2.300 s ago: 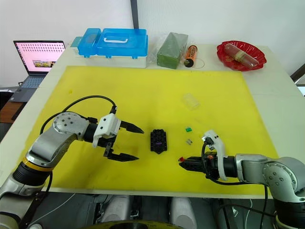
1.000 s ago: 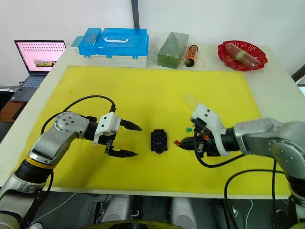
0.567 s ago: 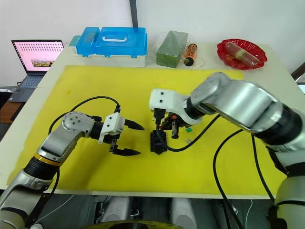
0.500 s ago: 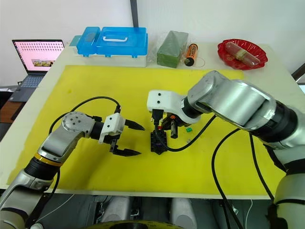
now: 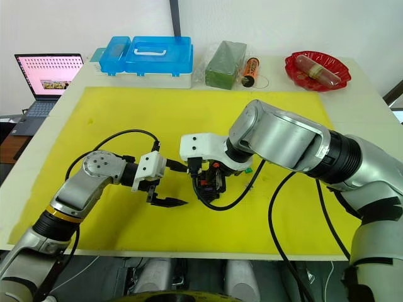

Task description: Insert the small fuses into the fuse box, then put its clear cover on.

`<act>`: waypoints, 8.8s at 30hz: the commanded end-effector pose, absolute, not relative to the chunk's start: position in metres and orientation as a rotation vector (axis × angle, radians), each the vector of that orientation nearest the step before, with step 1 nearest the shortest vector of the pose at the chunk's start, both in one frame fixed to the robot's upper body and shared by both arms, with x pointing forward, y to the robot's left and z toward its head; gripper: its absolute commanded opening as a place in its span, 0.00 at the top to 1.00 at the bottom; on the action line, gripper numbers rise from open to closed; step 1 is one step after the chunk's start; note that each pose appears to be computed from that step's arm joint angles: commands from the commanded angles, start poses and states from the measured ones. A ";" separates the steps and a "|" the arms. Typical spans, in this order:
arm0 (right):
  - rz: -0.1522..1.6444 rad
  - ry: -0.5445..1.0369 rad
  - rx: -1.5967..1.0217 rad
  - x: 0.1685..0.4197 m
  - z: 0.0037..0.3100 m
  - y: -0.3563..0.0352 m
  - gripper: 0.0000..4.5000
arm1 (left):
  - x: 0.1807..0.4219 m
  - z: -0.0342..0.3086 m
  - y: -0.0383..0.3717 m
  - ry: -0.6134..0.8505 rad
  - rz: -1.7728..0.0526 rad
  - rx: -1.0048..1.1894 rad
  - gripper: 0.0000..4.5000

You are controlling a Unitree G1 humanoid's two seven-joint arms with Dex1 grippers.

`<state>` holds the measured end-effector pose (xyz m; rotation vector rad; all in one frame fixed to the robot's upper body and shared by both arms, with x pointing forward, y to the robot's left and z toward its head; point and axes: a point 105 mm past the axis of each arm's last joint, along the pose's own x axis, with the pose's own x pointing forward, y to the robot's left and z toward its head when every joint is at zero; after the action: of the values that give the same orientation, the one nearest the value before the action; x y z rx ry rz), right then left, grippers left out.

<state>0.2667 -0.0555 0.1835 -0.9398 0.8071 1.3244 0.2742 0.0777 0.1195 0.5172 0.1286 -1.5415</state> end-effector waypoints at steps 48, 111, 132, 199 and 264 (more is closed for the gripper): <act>1.313 0.802 -0.991 0.276 0.168 -0.056 1.00 | 0.272 0.138 0.070 0.081 -1.531 0.520 0.00; 1.328 0.799 -1.090 0.280 0.150 -0.054 0.71 | 0.273 0.133 0.069 0.076 -1.505 0.516 0.00; 1.284 0.511 -0.765 0.277 0.221 -0.060 0.52 | 0.278 0.134 0.071 0.065 -1.497 0.521 0.00; 1.193 0.207 -0.397 0.267 0.157 -0.089 0.98 | 0.288 0.145 0.075 0.043 -1.476 0.493 0.00; 1.073 0.903 -0.096 0.288 0.140 -0.188 0.52 | 0.280 0.144 0.092 0.143 -1.543 0.528 0.00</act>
<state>0.2854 -0.1916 0.1317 -0.0785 0.9274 1.0552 0.2819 0.0945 0.1359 0.5046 0.1857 -1.5401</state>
